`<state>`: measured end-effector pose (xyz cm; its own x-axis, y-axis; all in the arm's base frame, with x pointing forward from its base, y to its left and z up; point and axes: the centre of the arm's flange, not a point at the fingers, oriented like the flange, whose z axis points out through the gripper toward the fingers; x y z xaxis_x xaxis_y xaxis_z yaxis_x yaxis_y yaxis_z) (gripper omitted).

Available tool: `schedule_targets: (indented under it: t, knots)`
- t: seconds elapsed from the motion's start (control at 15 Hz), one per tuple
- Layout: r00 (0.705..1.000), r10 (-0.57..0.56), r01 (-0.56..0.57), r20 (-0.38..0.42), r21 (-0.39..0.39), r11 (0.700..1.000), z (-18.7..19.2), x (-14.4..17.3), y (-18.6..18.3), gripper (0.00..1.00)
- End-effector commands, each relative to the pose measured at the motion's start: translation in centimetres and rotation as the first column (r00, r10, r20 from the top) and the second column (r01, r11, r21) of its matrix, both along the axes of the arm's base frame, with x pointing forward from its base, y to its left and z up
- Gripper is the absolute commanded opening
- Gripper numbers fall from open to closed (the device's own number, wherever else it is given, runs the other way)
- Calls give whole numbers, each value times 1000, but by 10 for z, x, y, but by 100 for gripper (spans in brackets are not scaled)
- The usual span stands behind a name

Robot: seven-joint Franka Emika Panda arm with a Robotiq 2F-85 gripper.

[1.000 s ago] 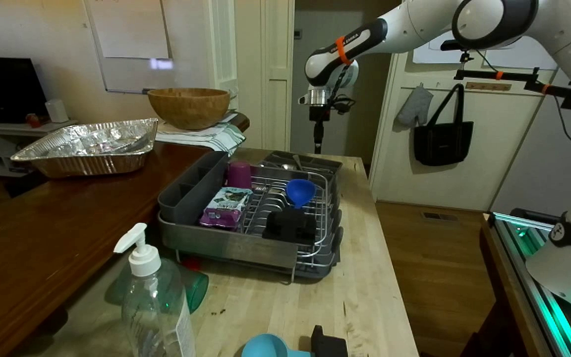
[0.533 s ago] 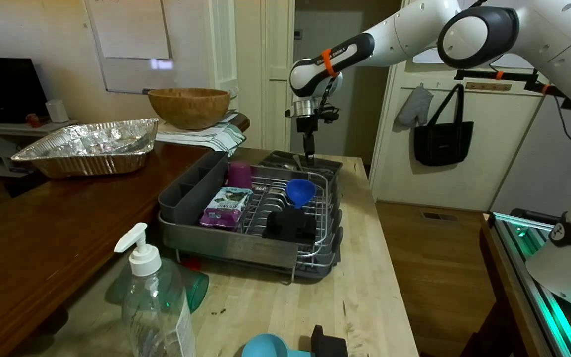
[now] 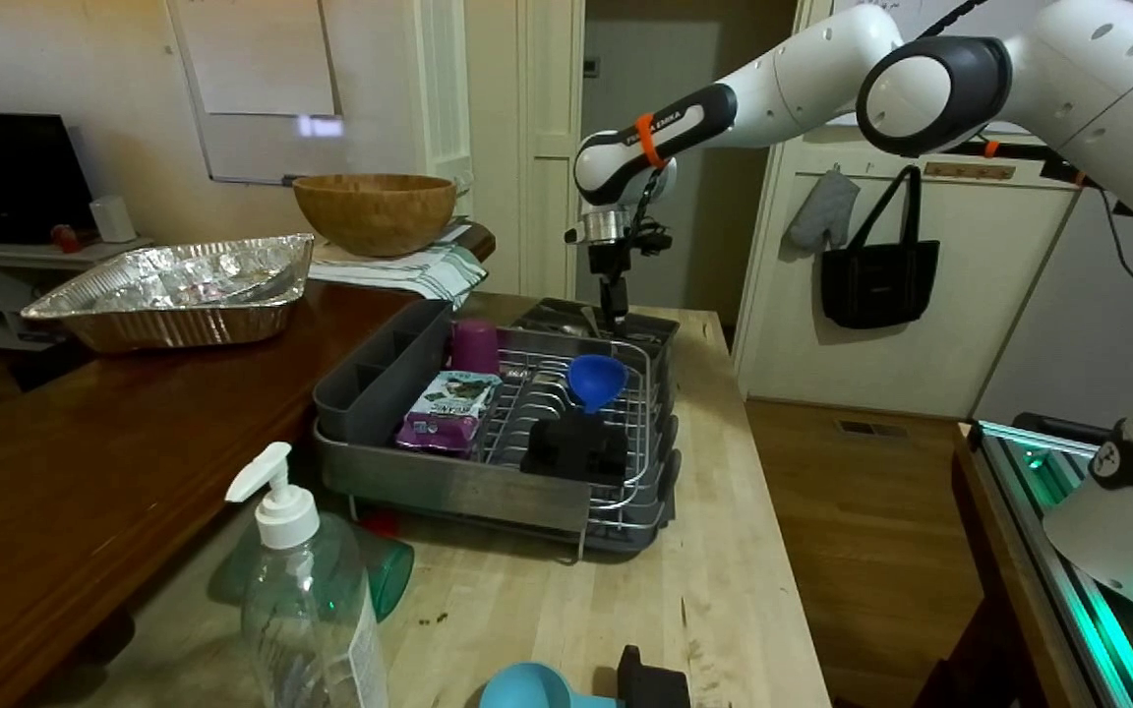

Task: Remove the orange spoon, silver spoon and silver fork from the cutlery holder and place them on the dishrack.

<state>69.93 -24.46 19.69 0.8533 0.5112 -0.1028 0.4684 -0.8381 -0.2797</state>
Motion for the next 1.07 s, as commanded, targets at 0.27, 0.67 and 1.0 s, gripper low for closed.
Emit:
schedule_targets:
  t: [0.27,0.67,1.0]
  knots:
    - [1000,4,-4,23,1,1000,8,7,2,100]
    - [967,-244,236,68,113,965,6,20,4,100]
    - [945,-325,315,47,144,938,-3,28,1,100]
